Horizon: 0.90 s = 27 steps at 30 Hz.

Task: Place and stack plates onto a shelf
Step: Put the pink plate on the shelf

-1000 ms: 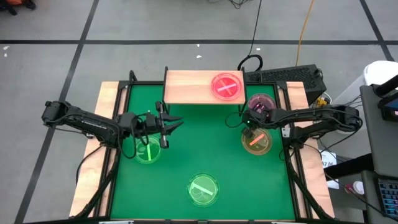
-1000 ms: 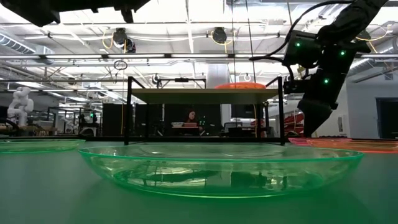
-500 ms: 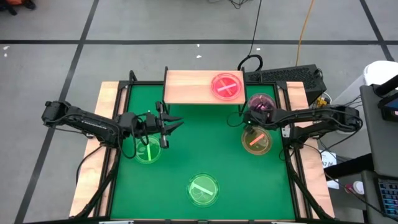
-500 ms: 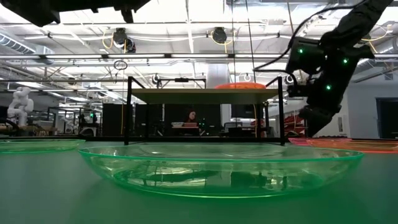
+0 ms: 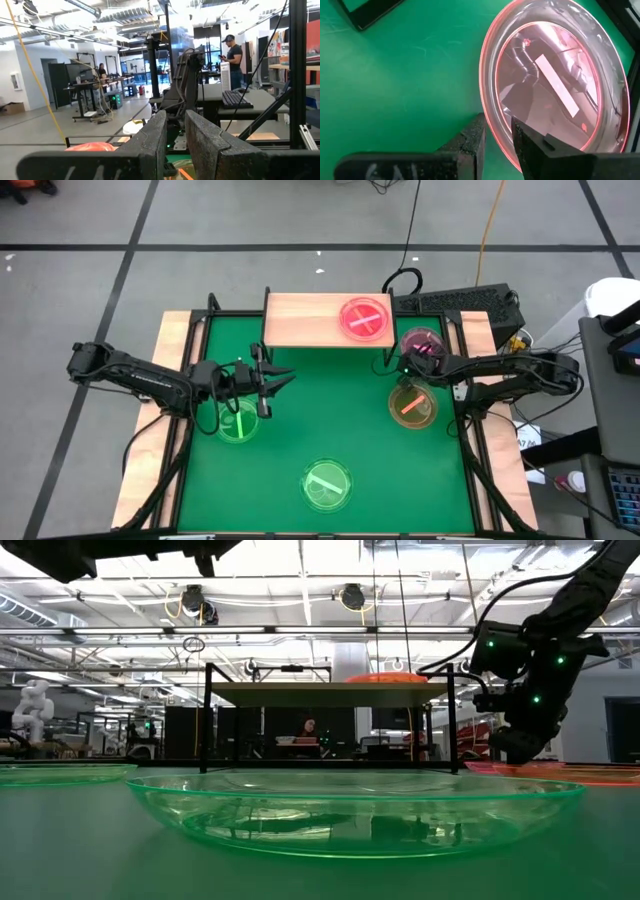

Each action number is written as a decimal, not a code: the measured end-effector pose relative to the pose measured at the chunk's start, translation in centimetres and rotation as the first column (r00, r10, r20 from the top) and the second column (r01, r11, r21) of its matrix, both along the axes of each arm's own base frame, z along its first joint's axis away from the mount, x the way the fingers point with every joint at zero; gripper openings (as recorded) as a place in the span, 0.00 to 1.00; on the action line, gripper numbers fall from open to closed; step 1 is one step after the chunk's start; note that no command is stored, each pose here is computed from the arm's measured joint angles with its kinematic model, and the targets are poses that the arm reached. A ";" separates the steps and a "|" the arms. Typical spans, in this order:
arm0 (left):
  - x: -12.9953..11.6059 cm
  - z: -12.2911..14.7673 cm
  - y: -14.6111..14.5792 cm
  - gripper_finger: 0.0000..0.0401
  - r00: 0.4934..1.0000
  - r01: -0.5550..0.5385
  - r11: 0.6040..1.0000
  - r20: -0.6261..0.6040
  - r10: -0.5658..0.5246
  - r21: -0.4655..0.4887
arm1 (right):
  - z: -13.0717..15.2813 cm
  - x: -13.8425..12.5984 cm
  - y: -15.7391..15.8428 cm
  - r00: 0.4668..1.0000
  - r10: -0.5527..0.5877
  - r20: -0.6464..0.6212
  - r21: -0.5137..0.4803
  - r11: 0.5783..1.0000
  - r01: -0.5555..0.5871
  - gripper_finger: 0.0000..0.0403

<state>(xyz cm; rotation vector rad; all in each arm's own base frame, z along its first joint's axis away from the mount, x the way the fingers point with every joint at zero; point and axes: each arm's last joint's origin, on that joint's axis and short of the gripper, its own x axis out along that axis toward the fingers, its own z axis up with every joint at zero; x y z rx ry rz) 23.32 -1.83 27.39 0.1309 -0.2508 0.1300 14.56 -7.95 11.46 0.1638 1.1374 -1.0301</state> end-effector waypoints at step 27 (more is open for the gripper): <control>0.0 -0.1 0.0 0.20 1.000 0.001 1.000 -0.004 -0.001 -0.004 | -0.4 -0.7 0.4 0.998 0.019 0.053 -0.020 1.000 -0.018 0.19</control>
